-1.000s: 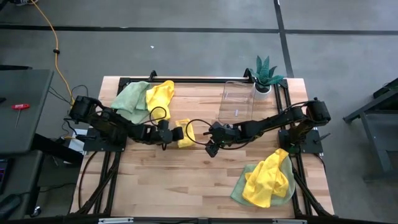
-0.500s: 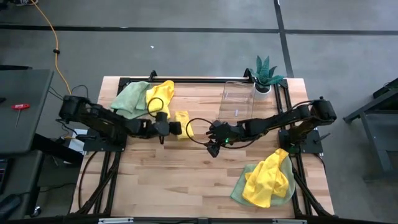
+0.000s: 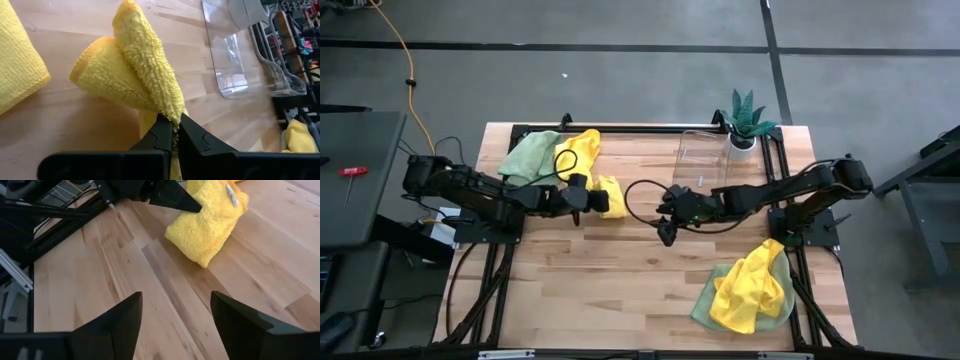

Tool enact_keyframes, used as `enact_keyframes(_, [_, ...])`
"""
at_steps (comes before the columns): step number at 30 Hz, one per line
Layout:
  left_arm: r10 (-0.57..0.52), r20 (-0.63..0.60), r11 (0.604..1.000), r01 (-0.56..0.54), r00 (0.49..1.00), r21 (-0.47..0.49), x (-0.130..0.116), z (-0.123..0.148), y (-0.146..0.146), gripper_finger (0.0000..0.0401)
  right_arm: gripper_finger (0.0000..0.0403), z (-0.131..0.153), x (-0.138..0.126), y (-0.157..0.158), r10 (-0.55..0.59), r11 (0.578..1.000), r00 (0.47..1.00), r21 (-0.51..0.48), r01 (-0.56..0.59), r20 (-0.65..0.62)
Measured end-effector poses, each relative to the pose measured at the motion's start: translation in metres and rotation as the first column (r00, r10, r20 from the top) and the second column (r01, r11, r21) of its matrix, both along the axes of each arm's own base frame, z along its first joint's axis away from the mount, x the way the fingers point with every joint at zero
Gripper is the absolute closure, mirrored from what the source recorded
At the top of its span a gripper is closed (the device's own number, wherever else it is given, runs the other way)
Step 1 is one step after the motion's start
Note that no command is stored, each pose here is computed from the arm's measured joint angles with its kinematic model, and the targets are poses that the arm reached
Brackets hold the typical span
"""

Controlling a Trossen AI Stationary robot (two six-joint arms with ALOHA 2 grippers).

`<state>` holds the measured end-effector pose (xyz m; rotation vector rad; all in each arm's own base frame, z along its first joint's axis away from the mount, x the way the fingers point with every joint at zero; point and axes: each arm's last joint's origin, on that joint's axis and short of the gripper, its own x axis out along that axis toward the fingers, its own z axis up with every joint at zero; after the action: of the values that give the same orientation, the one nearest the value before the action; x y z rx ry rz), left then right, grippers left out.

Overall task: Fold microfiber towels
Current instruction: Put the folded yellow microfiber towel into the transparent bin

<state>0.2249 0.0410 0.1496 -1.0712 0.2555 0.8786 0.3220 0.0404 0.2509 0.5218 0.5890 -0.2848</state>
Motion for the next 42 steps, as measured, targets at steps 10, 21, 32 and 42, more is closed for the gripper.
enact_keyframes(10, [-0.074,0.115,0.997,0.069,0.991,0.043,0.004,0.017,0.003,0.0401,0.0176,0.023,-0.023,-0.019,-0.155,0.988,0.988,-0.016,0.155,0.010])
enact_keyframes(21, [-0.104,0.270,0.987,0.067,0.957,0.143,-0.016,0.061,0.016,0.0401,0.0181,0.031,-0.069,-0.088,-0.471,0.877,0.864,0.012,0.480,-0.177])
enact_keyframes(32, [-0.193,0.340,0.963,0.113,0.920,0.243,-0.006,0.106,0.018,0.0401,0.0210,-0.026,-0.042,-0.126,-0.300,0.900,0.858,0.176,0.400,-0.417])
enact_keyframes(42, [-0.205,0.352,0.959,0.115,0.913,0.260,-0.004,0.116,0.018,0.0401,0.0256,-0.033,-0.028,-0.101,-0.240,0.925,0.882,0.181,0.335,-0.406])
